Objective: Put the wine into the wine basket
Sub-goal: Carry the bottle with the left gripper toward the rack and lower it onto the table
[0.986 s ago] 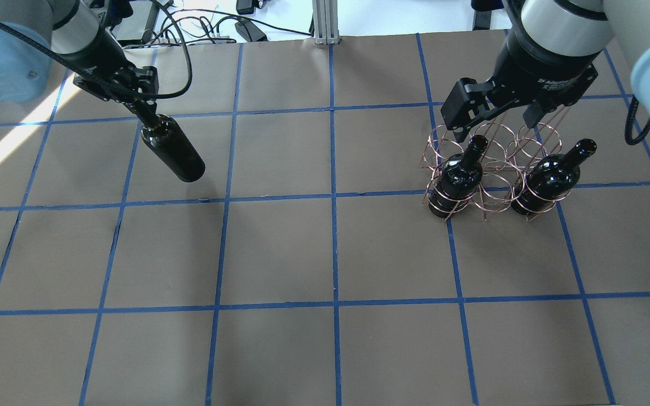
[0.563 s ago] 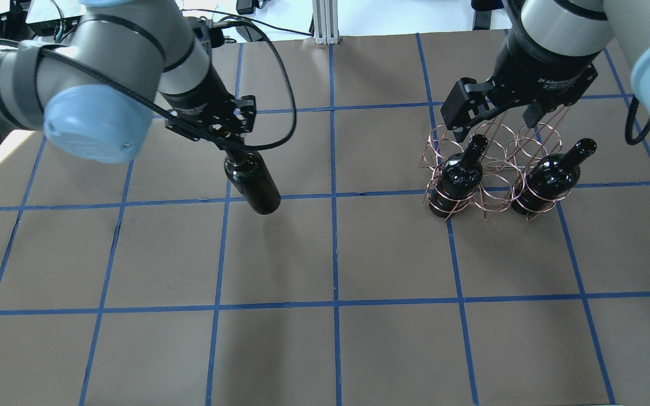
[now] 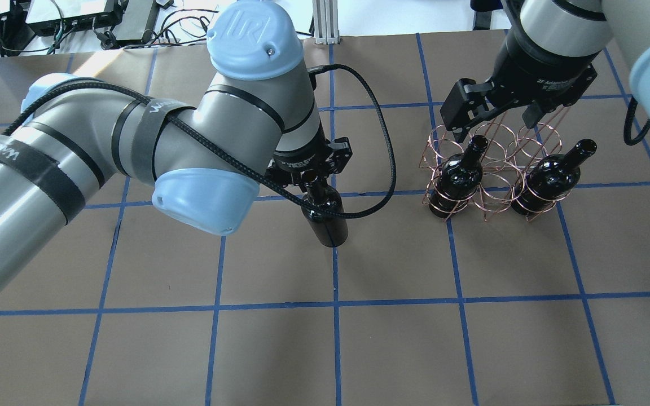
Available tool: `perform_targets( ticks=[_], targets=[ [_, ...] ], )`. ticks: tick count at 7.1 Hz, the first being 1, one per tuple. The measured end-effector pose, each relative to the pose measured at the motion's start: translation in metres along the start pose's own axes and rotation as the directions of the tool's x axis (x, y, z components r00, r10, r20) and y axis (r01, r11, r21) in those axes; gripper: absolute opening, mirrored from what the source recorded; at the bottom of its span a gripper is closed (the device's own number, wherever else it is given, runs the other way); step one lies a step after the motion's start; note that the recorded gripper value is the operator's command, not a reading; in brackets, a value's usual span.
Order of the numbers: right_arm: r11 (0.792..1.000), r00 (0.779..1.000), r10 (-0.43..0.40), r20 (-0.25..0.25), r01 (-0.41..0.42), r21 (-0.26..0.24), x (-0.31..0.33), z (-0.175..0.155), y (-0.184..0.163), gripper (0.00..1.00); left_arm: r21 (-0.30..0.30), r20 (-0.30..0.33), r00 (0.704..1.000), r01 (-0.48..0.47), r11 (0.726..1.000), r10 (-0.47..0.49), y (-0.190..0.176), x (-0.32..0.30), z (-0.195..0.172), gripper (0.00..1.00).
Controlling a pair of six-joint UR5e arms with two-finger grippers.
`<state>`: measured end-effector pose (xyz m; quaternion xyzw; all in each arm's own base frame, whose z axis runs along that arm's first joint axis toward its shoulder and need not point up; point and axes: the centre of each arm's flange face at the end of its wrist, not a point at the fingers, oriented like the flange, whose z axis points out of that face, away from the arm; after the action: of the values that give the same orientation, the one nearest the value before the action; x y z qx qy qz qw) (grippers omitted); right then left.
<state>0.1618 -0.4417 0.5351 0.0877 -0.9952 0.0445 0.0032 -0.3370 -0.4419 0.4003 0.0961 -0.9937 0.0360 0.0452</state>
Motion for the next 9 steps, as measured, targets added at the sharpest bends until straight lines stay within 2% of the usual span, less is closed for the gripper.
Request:
perform_targets(
  ticks=[3, 5, 7, 9],
  targets=[
    [1.0, 1.0, 0.001, -0.002, -0.001, 0.002, 0.0, -0.001, 0.0, 1.0, 0.009, 0.055, 0.998, -0.015, 1.0, 0.015, 0.002, -0.006, 0.011, 0.0],
    [1.0, 1.0, 0.002, -0.002, -0.002, 0.001, 0.0, 0.0, -0.001, 1.0, 0.013, 0.063, 0.998, -0.017, 1.0, 0.016, 0.001, -0.008, 0.013, 0.0],
    [1.0, 0.999, 0.0, 0.047, -0.001, 0.016, -0.006, -0.002, -0.001, 1.0, 0.052, 0.043, 0.998, -0.04, 0.998, 0.038, -0.011, -0.011, 0.011, 0.0],
    [1.0, 0.998, 0.001, 0.062, -0.002, 0.012, -0.008, -0.002, 0.0, 1.0, 0.066, 0.038, 0.998, -0.047, 0.997, 0.044, -0.019, -0.013, 0.013, 0.0]
  ],
)
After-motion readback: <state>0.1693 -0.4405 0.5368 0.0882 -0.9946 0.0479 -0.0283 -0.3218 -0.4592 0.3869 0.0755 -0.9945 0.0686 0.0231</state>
